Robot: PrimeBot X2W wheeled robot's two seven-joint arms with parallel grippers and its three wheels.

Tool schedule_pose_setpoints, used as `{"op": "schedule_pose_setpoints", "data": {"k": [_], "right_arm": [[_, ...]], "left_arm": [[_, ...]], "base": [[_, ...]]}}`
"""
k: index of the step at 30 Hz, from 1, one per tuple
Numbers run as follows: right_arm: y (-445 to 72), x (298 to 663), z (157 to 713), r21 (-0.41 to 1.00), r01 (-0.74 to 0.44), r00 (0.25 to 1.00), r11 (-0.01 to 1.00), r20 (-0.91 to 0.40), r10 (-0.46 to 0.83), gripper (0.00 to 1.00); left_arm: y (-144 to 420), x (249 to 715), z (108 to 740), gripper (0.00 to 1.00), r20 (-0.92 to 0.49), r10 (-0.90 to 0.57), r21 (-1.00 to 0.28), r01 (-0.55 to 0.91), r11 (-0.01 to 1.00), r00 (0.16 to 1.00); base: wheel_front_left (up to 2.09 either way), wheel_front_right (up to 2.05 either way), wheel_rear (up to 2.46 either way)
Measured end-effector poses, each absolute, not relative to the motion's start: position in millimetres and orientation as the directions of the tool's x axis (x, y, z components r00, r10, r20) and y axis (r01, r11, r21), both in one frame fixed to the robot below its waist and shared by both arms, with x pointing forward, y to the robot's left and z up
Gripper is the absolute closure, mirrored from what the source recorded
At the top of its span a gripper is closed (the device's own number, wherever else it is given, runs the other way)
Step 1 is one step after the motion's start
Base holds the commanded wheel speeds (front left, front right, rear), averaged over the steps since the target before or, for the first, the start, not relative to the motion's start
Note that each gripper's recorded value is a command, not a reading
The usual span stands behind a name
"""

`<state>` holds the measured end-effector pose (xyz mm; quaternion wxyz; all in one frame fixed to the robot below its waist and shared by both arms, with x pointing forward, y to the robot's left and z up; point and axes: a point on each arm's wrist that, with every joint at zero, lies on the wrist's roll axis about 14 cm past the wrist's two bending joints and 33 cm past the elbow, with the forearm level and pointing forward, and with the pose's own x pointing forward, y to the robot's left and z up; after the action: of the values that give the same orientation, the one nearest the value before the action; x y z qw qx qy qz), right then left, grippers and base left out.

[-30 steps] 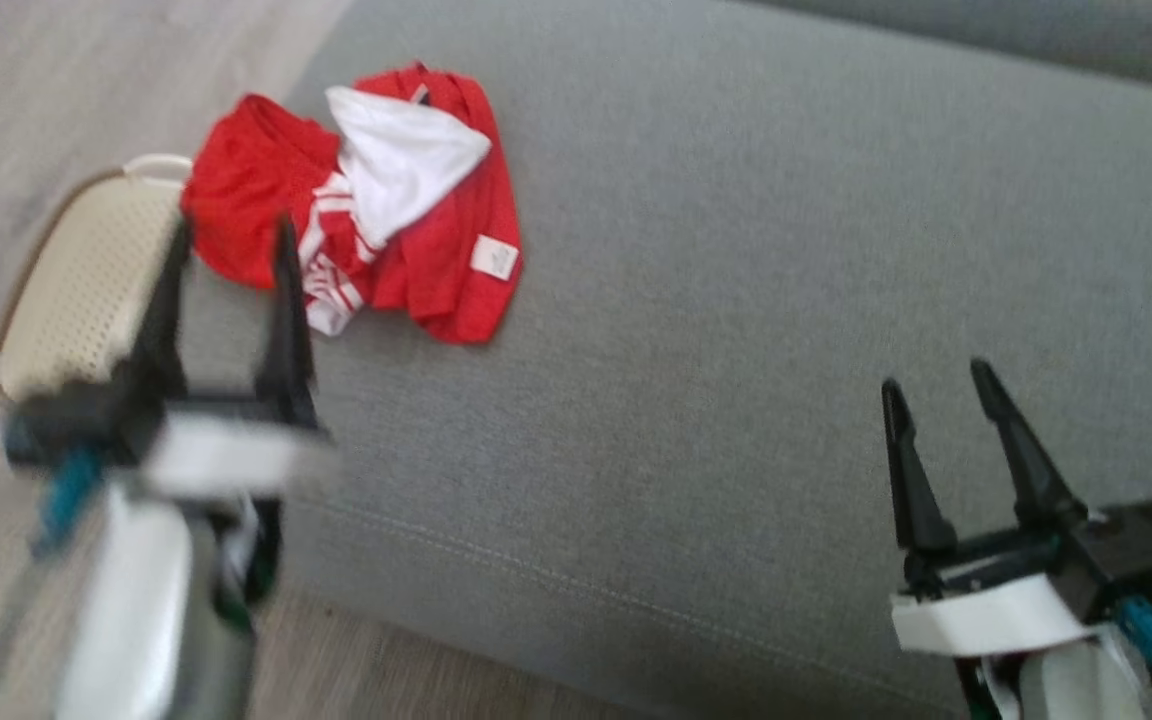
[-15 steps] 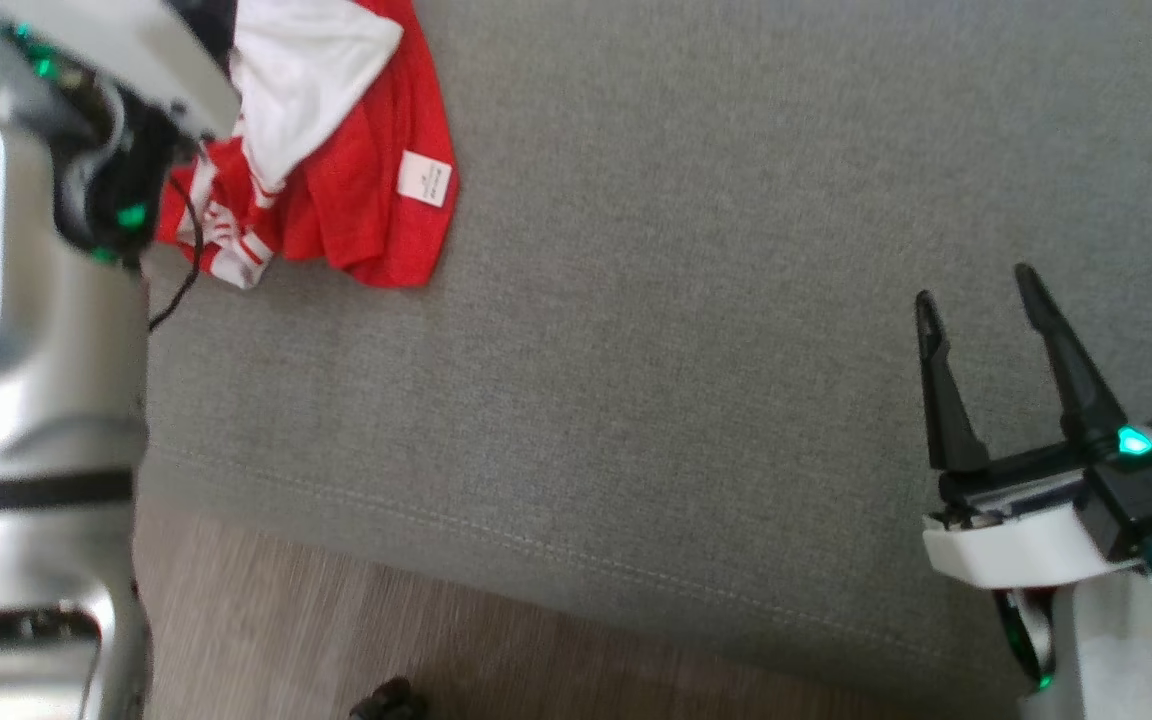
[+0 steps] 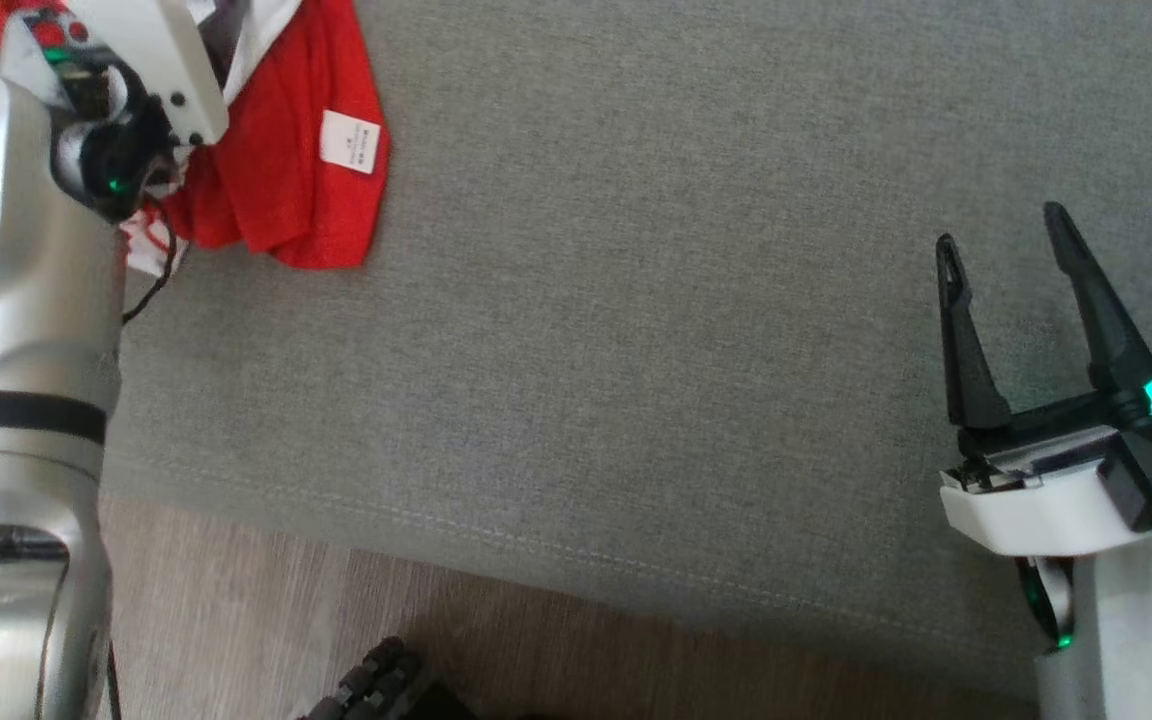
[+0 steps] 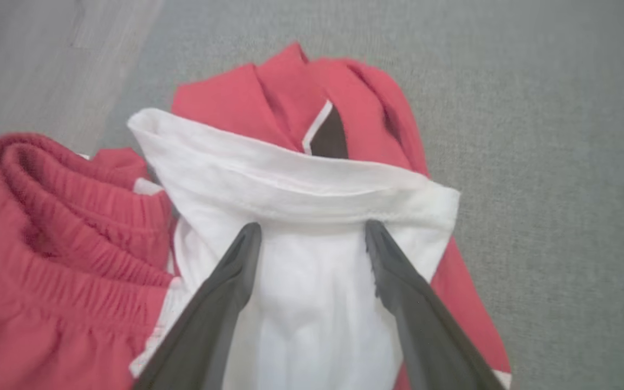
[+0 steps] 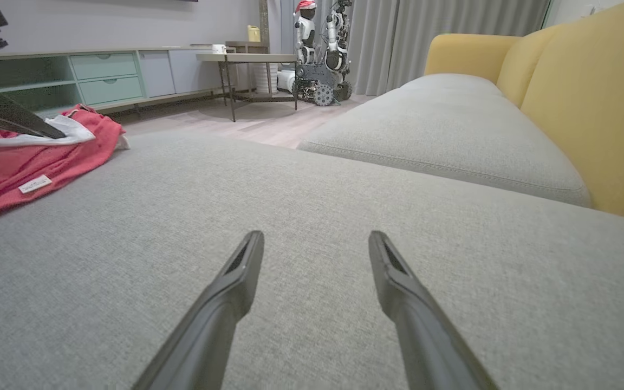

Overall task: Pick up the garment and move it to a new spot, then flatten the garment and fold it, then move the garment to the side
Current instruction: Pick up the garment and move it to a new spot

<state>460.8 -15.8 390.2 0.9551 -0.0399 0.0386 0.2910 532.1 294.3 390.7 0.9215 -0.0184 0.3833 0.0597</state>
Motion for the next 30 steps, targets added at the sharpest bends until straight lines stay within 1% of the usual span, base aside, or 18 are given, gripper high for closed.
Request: {"op": "schedule_pose_setpoints", "data": {"k": [6, 9, 10, 11, 15, 16, 20, 22, 26, 30], "right_arm": [[-24, 461, 387, -0.058, -0.542, 0.838, 0.839, -0.109, 0.534, 0.0], [-26, 460, 391, -0.061, -0.537, 0.842, 0.841, -0.104, 0.53, 0.0], [-26, 460, 391, -0.062, -0.535, 0.843, 0.843, -0.104, 0.527, 0.0], [-27, 460, 392, -0.062, -0.533, 0.844, 0.844, -0.104, 0.526, 0.0], [-28, 459, 401, -0.071, -0.53, 0.847, 0.845, -0.088, 0.524, 0.0], [-27, 455, 411, -0.064, -0.526, 0.85, 0.848, -0.073, 0.522, 0.0], [-27, 452, 432, -0.061, -0.509, 0.861, 0.858, -0.03, 0.508, 0.0], [-29, 452, 441, -0.07, -0.501, 0.865, 0.863, -0.01, 0.502, 0.0], [-35, 449, 461, -0.068, -0.478, 0.876, 0.876, 0.031, 0.481, 0.0], [-47, 446, 482, -0.073, -0.44, 0.893, 0.895, 0.072, 0.444, 0.0]], "left_arm": [[290, 527, 370, 0.0, -0.73, 0.086, 0.013, -0.112, 0.994, 0.678], [288, 528, 368, 0.0, -0.719, 0.081, 0.014, -0.103, 0.995, 0.69], [287, 528, 367, 0.07, -0.717, 0.08, 0.02, -0.095, 0.995, 0.692], [286, 529, 368, 1.0, -0.71, 0.08, 0.026, -0.088, 0.996, 0.7], [282, 536, 390, 1.0, -0.61, 0.069, 0.036, -0.059, 0.998, 0.789], [279, 536, 404, 1.0, -0.563, 0.062, 0.041, -0.047, 0.998, 0.824], [273, 543, 436, 1.0, -0.457, 0.036, 0.034, -0.023, 0.999, 0.889], [265, 550, 456, 1.0, -0.392, 0.006, 0.049, 0.015, 0.999, 0.92], [249, 555, 494, 1.0, -0.28, -0.058, 0.097, 0.088, 0.991, 0.958], [224, 559, 532, 1.0, -0.17, -0.143, 0.146, 0.168, 0.975, 0.975]], "base": [[0.0, 0.0, 0.0], [0.0, 0.0, 0.0], [0.0, 0.0, 0.0], [0.0, 0.0, 0.0], [0.0, 0.0, 0.0], [0.0, 0.0, 0.0], [0.0, 0.0, 0.0], [0.0, 0.0, 0.0], [0.0, 0.0, 0.0], [0.0, 0.0, 0.0]]}}
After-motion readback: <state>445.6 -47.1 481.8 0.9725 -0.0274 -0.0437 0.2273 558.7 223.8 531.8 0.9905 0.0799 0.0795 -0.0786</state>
